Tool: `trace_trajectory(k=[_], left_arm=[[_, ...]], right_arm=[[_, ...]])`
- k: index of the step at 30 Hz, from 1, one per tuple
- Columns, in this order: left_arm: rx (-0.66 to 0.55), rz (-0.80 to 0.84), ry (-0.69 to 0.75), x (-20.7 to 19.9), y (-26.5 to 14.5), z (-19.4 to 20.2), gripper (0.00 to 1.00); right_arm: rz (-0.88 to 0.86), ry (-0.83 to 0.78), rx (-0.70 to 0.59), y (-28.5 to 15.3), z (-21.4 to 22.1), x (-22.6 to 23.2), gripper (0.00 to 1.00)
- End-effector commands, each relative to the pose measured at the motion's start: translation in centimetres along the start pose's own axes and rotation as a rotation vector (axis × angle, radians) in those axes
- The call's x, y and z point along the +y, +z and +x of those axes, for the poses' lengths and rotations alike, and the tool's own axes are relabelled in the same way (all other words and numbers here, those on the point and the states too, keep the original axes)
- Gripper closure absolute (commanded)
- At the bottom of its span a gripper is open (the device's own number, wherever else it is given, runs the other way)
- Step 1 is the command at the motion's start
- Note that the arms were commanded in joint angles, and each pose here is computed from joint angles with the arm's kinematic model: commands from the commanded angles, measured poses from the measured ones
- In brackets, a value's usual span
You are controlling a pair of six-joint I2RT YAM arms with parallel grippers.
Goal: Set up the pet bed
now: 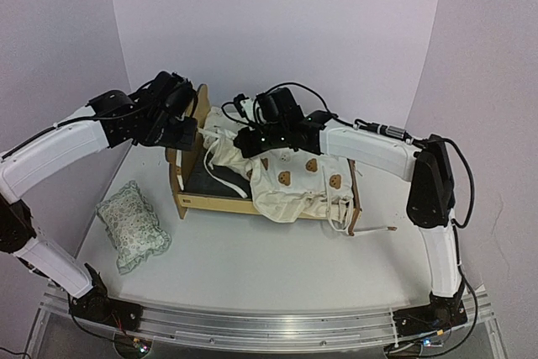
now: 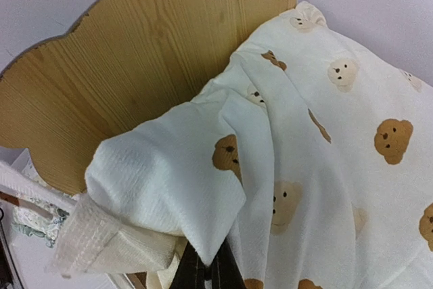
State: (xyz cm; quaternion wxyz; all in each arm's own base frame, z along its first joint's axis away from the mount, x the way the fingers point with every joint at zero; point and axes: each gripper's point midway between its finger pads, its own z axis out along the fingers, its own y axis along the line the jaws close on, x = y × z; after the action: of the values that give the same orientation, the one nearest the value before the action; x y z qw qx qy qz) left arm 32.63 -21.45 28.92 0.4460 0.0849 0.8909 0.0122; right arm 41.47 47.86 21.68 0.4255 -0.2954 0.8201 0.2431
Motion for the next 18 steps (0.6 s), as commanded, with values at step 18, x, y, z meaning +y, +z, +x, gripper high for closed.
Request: trace_trajectory(k=[18], left_arm=[[-0.141, -0.035, -0.055, 1.2, -3.2, -6.6, 0.96]], right_arm=[[0.019, 0.018, -0.045, -0.1, -0.5, -1.0, 1.00]])
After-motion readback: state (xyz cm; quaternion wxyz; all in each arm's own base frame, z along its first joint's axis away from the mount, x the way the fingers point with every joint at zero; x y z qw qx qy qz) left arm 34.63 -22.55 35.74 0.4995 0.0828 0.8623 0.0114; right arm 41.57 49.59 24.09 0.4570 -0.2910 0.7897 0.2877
